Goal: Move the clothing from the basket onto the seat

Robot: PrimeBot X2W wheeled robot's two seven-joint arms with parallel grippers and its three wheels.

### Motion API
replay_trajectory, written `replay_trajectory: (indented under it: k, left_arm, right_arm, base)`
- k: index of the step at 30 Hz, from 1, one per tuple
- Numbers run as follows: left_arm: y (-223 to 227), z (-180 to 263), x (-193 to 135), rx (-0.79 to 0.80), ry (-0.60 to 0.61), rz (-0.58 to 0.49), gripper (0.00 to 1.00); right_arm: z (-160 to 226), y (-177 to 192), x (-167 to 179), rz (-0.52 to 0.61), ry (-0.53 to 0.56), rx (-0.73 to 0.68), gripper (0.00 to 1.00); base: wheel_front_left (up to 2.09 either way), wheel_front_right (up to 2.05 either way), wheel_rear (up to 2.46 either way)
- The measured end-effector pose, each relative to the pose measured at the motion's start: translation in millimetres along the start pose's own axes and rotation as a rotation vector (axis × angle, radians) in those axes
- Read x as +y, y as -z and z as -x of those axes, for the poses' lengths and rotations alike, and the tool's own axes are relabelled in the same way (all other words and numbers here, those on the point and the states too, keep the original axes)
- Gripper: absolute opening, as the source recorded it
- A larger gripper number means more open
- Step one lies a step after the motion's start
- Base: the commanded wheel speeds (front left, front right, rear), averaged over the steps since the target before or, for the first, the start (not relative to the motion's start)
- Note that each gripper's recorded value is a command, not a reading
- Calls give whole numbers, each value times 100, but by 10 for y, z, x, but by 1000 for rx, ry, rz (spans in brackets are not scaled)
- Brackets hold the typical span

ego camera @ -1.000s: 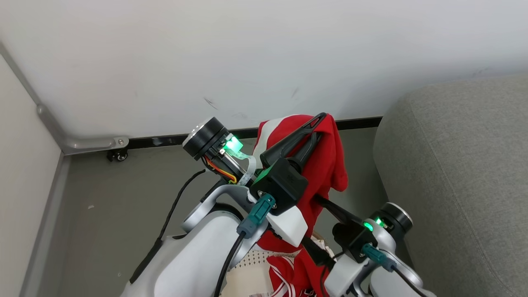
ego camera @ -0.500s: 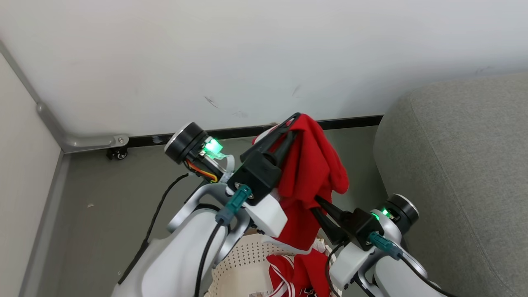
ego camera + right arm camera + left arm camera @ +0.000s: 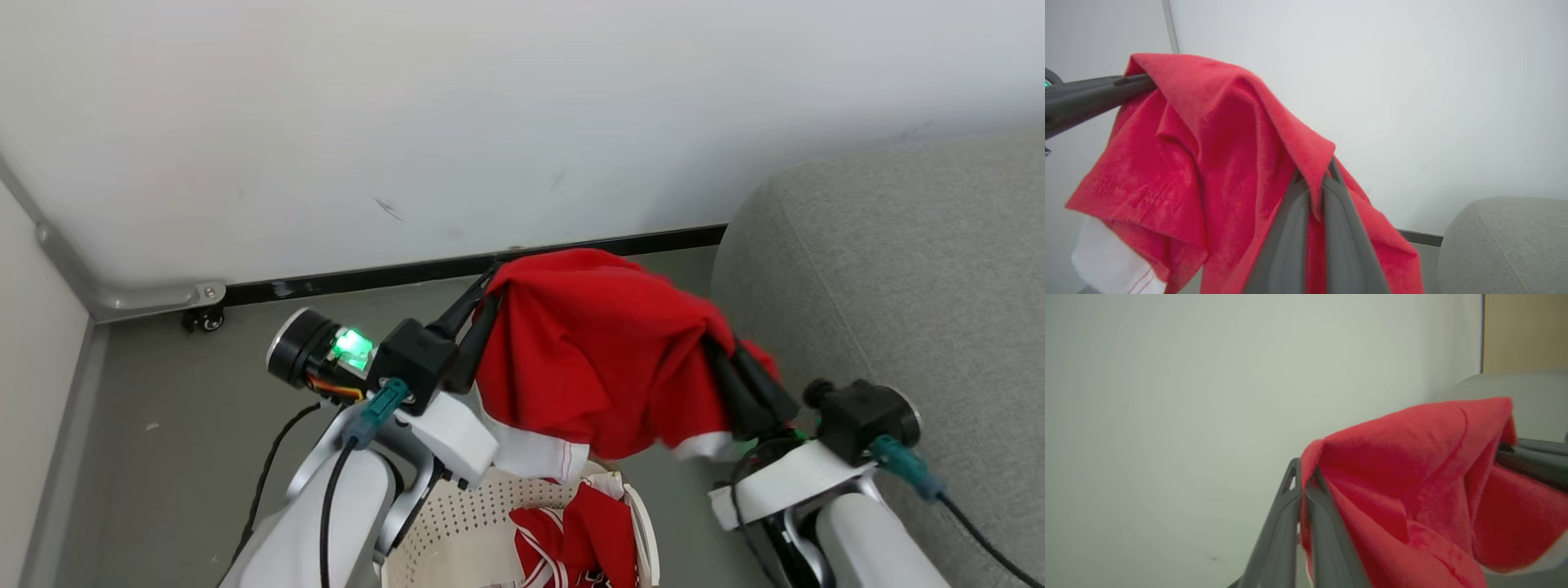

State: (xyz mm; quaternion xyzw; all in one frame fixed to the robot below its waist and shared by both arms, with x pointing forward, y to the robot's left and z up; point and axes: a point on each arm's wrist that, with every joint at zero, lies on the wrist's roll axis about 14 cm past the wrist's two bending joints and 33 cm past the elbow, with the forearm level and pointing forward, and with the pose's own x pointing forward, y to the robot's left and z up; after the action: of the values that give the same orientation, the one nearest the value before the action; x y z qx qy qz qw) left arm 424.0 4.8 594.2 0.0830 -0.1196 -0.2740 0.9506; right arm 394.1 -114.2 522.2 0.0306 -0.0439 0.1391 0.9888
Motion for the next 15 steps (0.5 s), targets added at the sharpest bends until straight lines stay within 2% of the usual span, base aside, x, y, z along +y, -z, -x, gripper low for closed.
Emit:
replay_trajectory:
  k: [4,5,7,8,15]
  left_arm:
    - [115,44,-69,20,4,50,0]
    - [121,47,-84,17,5,66,22]
    - [126,50,-133,11,18,94,78]
    - [124,50,-157,7,25,110,100]
    - [112,52,-237,-9,51,164,100]
  right_arm:
    - [49,-145,-181,-24,58,-48,0]
    - [57,-176,-207,-26,65,-57,0]
    - [73,-235,-254,-28,78,-76,0]
    - [83,-260,-285,-23,84,-82,0]
    - [146,-351,-457,15,106,-100,0]
  base:
    - [0,0,0]
    - [0,0,0]
    - [0,0,0]
    - [0,0,0]
    - [0,0,0]
